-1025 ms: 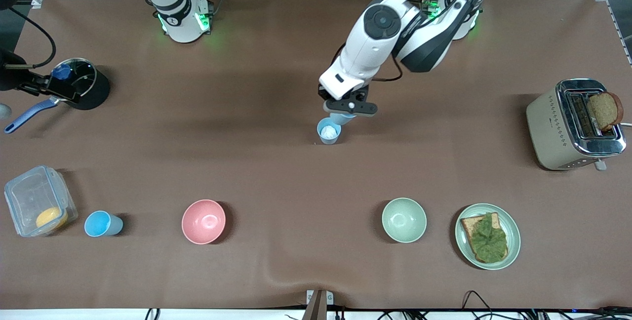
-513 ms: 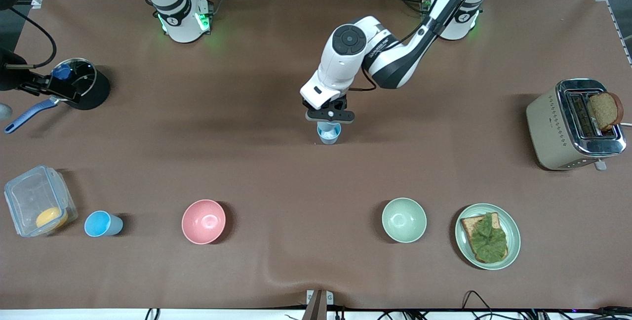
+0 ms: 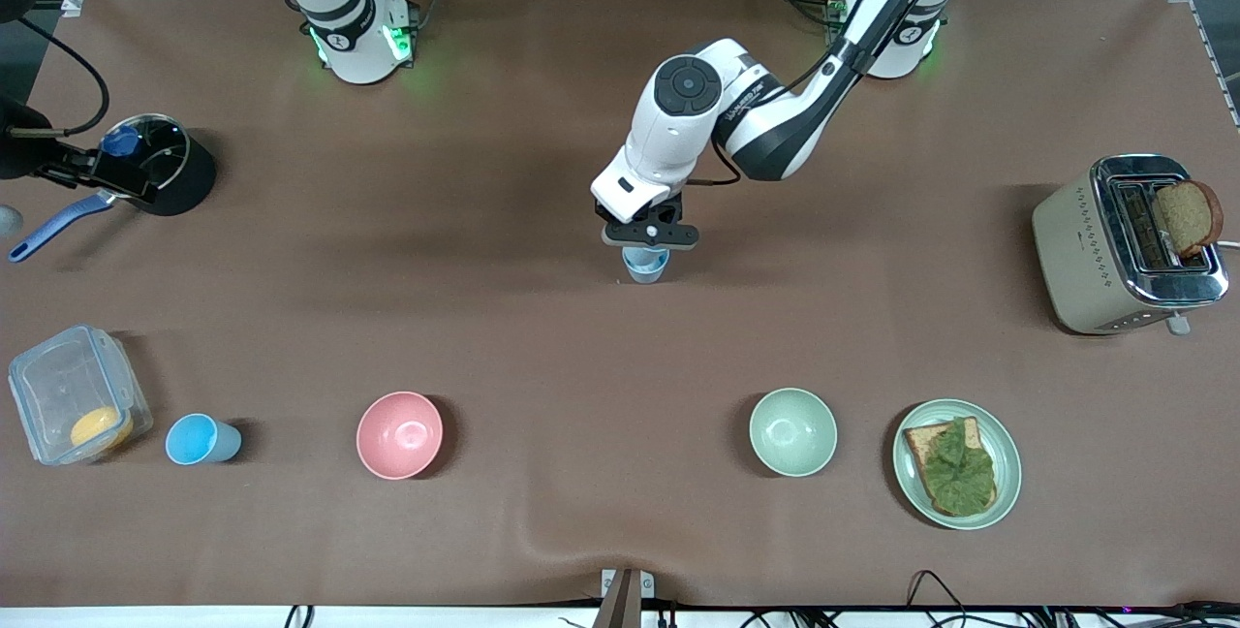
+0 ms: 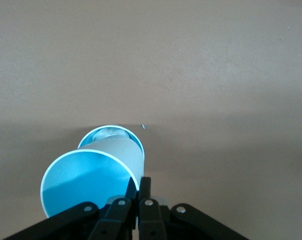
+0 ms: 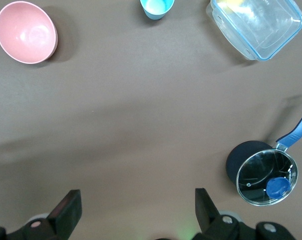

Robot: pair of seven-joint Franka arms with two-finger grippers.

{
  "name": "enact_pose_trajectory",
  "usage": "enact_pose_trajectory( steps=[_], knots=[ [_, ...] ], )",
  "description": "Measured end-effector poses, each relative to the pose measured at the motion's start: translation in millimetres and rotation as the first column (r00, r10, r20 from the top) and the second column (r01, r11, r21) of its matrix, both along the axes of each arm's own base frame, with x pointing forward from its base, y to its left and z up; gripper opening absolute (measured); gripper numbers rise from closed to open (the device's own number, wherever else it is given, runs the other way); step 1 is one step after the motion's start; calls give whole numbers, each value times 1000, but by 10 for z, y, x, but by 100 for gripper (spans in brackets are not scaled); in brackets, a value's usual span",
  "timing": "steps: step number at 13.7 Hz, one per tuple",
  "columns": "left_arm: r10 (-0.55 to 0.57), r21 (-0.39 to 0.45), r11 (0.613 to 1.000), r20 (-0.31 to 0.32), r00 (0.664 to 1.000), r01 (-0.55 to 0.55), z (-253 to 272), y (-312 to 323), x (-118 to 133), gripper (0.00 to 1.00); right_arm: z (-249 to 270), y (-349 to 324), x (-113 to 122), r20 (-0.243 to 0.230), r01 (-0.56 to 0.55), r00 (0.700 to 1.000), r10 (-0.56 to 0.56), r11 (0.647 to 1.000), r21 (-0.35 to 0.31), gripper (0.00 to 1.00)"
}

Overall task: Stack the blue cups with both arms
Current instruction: 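Lower the held cup into the middle cup with the left gripper, then open the left gripper and raise it away from the stacked cups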

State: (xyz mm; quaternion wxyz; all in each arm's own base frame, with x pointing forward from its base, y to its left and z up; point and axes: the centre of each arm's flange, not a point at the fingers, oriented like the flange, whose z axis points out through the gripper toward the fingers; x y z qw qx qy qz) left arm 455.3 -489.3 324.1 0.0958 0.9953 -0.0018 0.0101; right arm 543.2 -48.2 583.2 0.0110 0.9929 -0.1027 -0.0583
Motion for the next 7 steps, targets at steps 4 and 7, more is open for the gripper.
enact_pose_trajectory(
  steps=[4,7],
  knots=[
    [9,8,1000,-4,1000,-9,-59,43,44,3,-13,-9,5,-2,1,1000,-1,1000,0,100],
    [11,9,1000,-4,1000,-11,-63,50,51,18,-13,-9,5,-2,1,1000,-1,1000,0,100]
  ],
)
